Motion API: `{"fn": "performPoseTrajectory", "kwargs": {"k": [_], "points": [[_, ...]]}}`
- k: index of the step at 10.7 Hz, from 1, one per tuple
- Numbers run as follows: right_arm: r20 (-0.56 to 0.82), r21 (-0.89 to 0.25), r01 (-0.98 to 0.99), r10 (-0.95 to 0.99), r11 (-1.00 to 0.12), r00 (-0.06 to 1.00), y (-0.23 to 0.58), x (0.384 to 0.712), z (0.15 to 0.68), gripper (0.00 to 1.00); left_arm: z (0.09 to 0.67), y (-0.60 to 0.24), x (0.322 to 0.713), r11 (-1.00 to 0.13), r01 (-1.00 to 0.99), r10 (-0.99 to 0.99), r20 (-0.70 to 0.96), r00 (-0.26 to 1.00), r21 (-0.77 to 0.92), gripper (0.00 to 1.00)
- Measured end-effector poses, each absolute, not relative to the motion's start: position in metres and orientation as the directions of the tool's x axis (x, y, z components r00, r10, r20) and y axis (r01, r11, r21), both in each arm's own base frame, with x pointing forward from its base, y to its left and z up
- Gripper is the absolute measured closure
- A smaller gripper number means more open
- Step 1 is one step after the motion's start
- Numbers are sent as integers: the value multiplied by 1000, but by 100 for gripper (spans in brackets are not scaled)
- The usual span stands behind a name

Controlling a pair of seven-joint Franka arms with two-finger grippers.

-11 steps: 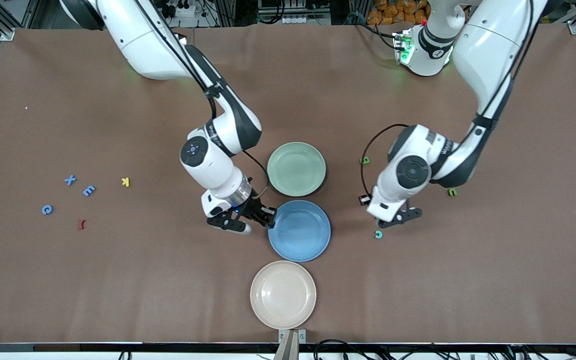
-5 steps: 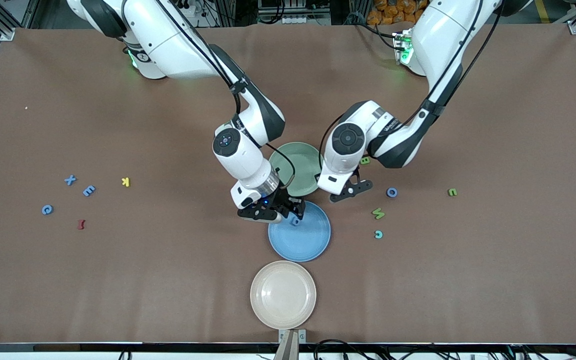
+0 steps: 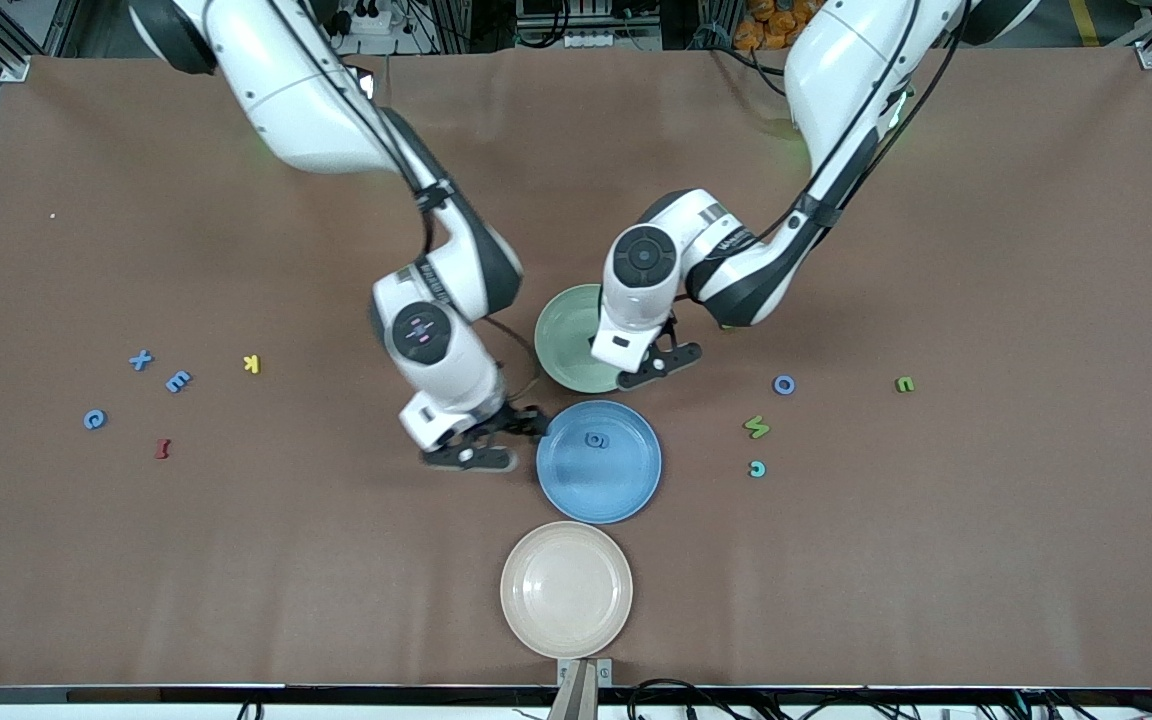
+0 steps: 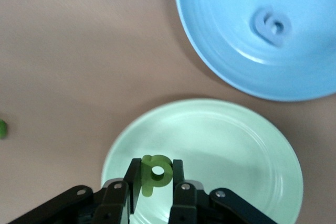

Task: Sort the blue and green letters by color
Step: 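Move the left gripper to green N while the right gripper reaches blue 3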

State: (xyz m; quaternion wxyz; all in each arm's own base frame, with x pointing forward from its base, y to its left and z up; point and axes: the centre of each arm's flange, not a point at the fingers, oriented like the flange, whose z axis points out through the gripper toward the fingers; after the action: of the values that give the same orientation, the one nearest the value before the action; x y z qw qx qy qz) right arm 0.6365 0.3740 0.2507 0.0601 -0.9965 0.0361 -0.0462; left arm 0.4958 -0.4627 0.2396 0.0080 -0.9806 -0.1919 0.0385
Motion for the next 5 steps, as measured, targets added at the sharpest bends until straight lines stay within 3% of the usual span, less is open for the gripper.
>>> {"fn": "performPoseTrajectory", "kwargs": {"k": [2, 5], "points": [[70, -74, -68, -73, -995, 995, 306, 660, 266, 0, 229, -484, 480, -931, 362, 364, -75, 928, -39, 70], [34, -38, -166, -167, -985, 985, 215, 681, 267, 0, 228, -475, 490, -924, 381, 383, -60, 922, -46, 33]]}}
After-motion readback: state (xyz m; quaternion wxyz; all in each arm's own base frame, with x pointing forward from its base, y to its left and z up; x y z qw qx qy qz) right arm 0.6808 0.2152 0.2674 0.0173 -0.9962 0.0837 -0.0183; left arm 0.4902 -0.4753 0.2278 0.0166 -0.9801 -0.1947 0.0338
